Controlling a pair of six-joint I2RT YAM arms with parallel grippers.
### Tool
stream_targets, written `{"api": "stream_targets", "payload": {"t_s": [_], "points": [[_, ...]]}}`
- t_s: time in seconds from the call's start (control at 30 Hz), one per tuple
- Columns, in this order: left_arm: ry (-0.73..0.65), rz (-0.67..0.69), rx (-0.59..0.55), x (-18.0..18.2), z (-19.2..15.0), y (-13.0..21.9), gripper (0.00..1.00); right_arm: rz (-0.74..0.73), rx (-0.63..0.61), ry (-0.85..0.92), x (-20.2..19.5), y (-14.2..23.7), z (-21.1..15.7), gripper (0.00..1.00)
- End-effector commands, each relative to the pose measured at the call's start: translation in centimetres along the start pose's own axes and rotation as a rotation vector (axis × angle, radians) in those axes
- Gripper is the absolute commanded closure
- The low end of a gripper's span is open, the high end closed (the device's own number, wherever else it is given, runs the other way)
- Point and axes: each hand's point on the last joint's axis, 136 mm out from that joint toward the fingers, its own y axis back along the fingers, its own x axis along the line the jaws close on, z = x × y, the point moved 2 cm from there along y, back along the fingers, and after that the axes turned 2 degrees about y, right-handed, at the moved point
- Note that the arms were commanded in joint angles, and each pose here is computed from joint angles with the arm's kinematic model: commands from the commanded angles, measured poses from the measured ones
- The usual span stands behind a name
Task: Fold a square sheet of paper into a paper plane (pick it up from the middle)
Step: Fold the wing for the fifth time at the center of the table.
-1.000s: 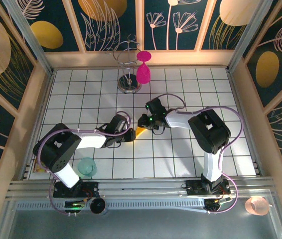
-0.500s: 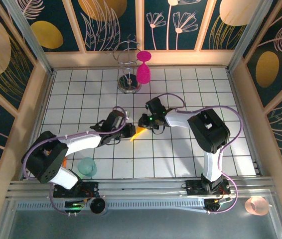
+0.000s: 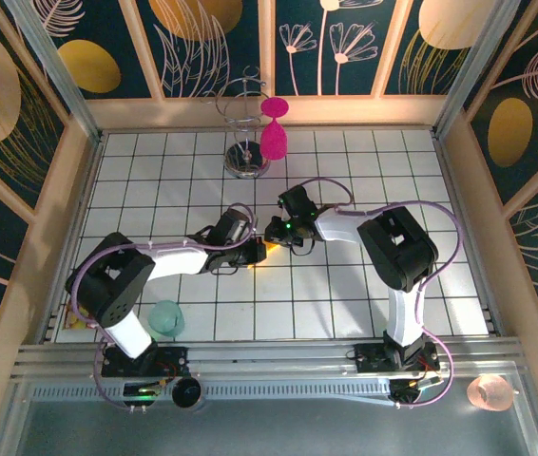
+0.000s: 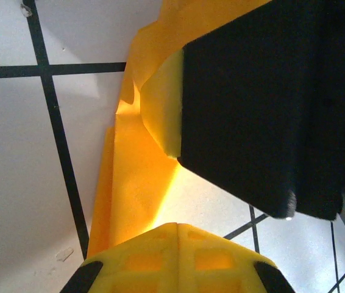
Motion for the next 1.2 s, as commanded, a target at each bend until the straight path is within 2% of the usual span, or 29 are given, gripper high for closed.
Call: {"api": "stream_targets", "payload": {"t_s": [0.0,0.33,0.83,1.17], "points": [[-0.009,0.030,0.019,0.5,-0.2,-0.4,0.98,-0.154,0.097,-0.054,-4.5,-1.7,-2.6,0.82],[0.016,0.092,0.057,2.9,-2.0,-1.3,0.99,-0.173,0.111,-0.056,-5.0,-1.8,-3.0,0.82],[0.027,0.165,0.112,5.5,-4.6,-0.5,1.00,-0.236,0.146,-0.066,-6.6,-2.2,-3.8,0.83],[0.006,0.208,0.192,7.1,-7.5,1.9,1.00,-0.276,0.161,-0.079,-8.0,-2.2,-4.3,0.84]]}}
